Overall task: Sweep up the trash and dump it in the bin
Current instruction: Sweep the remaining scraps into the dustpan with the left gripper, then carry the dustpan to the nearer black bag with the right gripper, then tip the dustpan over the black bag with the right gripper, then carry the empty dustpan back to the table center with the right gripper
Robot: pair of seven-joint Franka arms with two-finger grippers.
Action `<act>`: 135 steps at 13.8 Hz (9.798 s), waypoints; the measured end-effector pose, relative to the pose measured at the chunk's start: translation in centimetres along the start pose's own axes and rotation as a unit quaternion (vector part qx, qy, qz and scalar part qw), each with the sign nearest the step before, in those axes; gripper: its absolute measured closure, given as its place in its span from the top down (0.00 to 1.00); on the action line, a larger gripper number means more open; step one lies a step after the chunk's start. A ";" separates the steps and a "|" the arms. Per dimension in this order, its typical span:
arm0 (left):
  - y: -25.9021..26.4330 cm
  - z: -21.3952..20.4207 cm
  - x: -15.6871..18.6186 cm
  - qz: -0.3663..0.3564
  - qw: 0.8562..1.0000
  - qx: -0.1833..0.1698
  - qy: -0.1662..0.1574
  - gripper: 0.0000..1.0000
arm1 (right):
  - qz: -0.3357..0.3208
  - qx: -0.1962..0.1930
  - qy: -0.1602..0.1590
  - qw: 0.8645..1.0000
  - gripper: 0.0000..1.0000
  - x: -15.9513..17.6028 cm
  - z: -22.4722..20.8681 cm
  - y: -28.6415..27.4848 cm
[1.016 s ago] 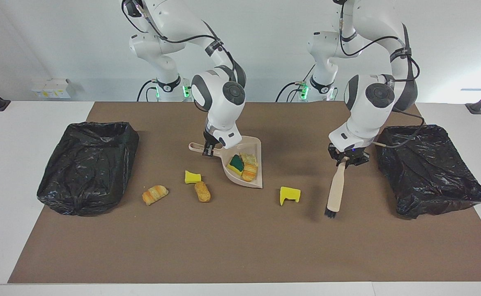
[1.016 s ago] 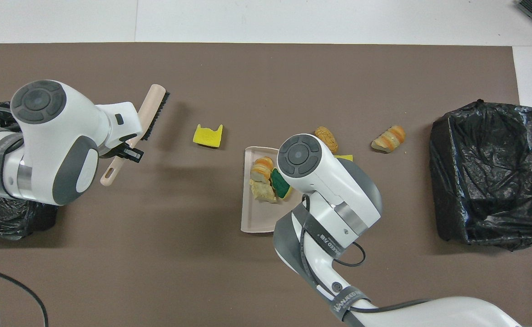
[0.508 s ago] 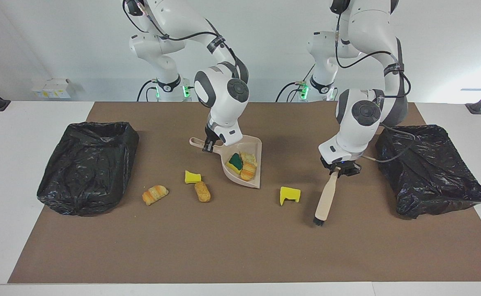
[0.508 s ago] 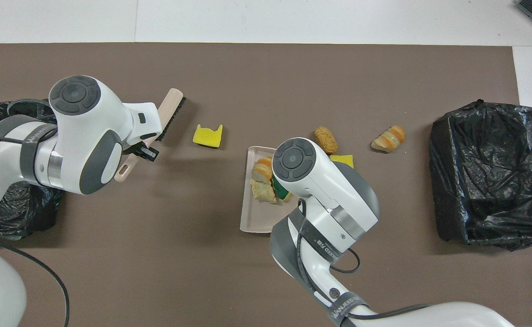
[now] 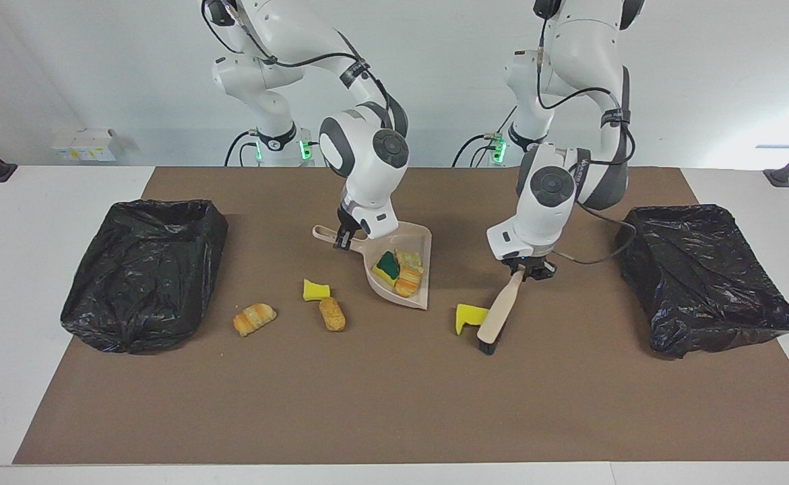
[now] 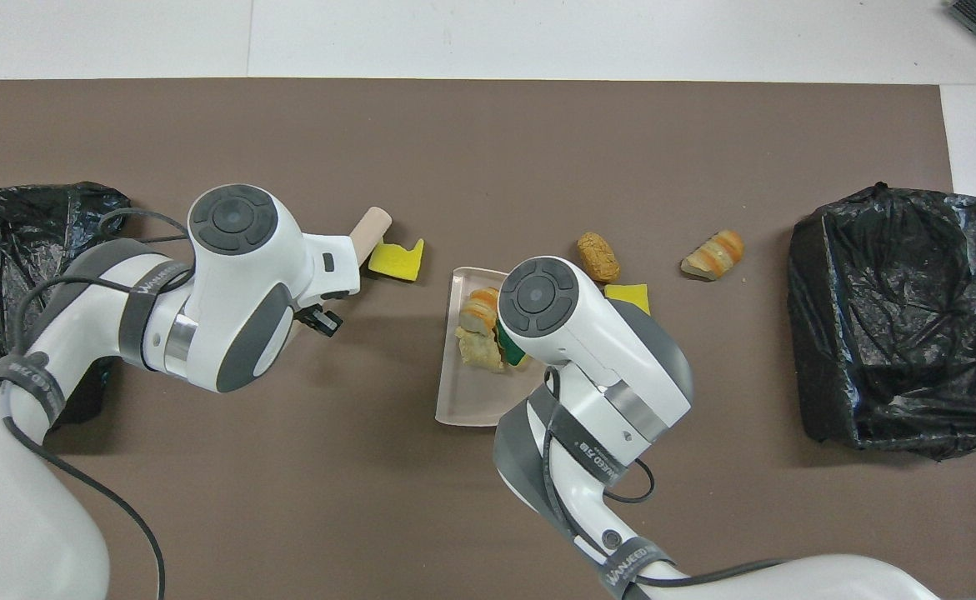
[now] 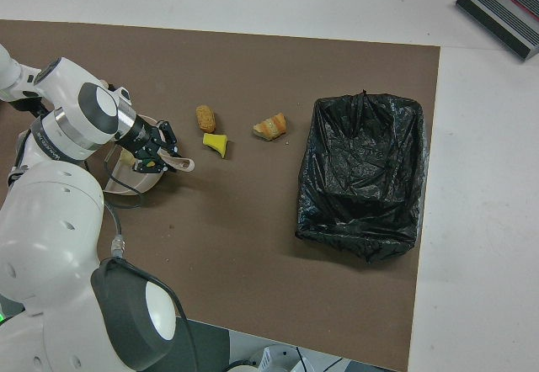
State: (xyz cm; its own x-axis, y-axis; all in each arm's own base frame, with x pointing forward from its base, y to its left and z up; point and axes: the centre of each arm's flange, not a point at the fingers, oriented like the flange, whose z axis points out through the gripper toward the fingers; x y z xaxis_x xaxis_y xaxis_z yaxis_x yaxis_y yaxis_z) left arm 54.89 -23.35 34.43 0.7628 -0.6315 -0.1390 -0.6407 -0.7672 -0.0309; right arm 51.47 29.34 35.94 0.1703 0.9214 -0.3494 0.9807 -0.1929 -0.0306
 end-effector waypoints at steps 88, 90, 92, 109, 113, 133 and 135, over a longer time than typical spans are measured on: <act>-11.6 -17.3 -18.9 -0.318 0.945 -0.058 0.056 1.00 | -0.107 -0.132 -0.424 0.889 0.31 -45.7 -1.7 6.8; -12.6 -20.4 -19.8 -0.319 0.944 -0.052 0.071 1.00 | -0.090 -0.140 -0.425 0.890 0.31 -46.8 -3.3 6.9; -13.0 -22.9 -20.8 -0.321 0.943 -0.052 0.074 1.00 | -0.060 -0.140 -0.392 0.907 0.31 -47.8 -4.1 6.9; -12.4 -27.4 -22.0 -0.318 0.943 -0.048 0.082 1.00 | 0.249 0.037 0.040 0.967 0.31 -33.8 -4.1 2.7; -12.6 -28.5 -21.8 -0.330 0.938 -0.046 0.093 1.00 | 0.398 0.064 0.070 0.912 0.31 -29.7 -5.4 1.7; -13.0 -28.4 -21.8 -0.335 0.936 -0.047 0.091 1.00 | 0.632 0.227 0.128 0.730 0.31 8.3 -7.6 3.2; -13.0 -28.4 -21.8 -0.335 0.936 -0.047 0.091 1.00 | 0.633 0.231 0.131 0.727 0.31 9.7 -6.0 4.3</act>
State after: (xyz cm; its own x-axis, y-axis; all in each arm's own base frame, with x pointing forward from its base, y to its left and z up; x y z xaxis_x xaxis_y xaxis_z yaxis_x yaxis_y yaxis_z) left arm 49.03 -2.79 65.94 0.9986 -0.0062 0.0520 -0.0081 -0.9992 0.0380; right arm 57.94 39.48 38.08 0.9804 -0.0732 -0.1828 -0.1054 -0.9792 -0.1733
